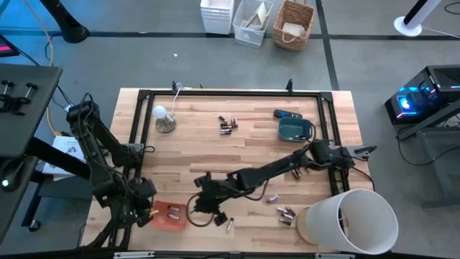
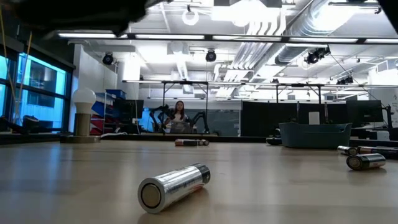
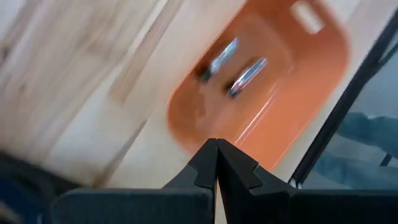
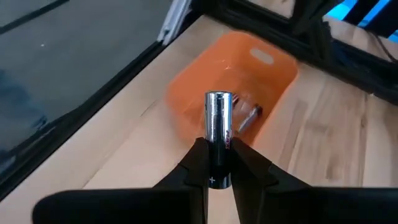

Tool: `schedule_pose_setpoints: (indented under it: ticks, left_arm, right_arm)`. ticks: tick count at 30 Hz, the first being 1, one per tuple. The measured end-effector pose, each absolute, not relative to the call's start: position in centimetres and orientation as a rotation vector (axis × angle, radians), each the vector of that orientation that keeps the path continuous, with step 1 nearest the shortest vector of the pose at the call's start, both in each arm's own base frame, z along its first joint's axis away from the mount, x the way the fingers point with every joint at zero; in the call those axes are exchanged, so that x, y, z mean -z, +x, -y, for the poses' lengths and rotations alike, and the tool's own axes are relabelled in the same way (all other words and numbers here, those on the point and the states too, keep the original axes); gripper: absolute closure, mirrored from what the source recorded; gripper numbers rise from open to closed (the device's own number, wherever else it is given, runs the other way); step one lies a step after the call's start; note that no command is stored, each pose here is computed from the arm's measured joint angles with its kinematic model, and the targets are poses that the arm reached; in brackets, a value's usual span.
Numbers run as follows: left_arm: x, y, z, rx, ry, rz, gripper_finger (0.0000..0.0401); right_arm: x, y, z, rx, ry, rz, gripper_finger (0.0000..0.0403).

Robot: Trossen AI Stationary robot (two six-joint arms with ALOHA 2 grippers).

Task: Sort batteries
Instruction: Put the silver battery into the orange bin

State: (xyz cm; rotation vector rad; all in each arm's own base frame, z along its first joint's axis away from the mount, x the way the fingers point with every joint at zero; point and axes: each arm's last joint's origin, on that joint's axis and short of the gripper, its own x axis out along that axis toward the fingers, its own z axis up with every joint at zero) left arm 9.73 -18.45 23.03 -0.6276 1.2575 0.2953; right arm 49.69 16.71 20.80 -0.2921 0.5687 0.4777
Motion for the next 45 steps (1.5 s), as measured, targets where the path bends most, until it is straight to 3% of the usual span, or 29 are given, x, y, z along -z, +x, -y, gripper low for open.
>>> schedule_pose_setpoints:
  ticks: [9, 16, 24, 28, 39, 45]
  left_arm:
    - [-22.7, 8.5, 17.7, -0.475, -0.667, -1.51, 0.0401]
    - [-22.6, 8.8, 18.5, -0.434, -0.75, -1.515, 0.0401]
    - [-19.7, 10.0, 20.9, -0.35, -0.8, -1.498, 0.0401]
    - [-19.1, 10.3, 21.5, -0.356, -0.806, -1.471, 0.0401]
    - [-18.2, 11.9, 22.6, -0.315, -0.858, -1.329, 0.0401]
    - [-17.8, 12.9, 21.5, -0.364, -0.769, -1.3, 0.0401]
  right_arm:
    - [-19.6, 54.4, -17.3, -0.464, -0.22, -0.486, 0.0368]
    - [-18.0, 55.2, -17.6, -0.467, -0.185, -0.521, 0.0368]
    - [-18.1, 55.1, -17.3, -0.411, -0.137, -0.571, 0.0232]
    - [-20.2, 55.0, -17.2, -0.405, -0.149, -0.539, 0.0197]
    - [-24.3, 51.7, -15.8, -0.445, -0.293, -0.732, 0.0223]
    - [-23.6, 49.7, -15.3, -0.542, -0.242, -0.95, 0.0234]
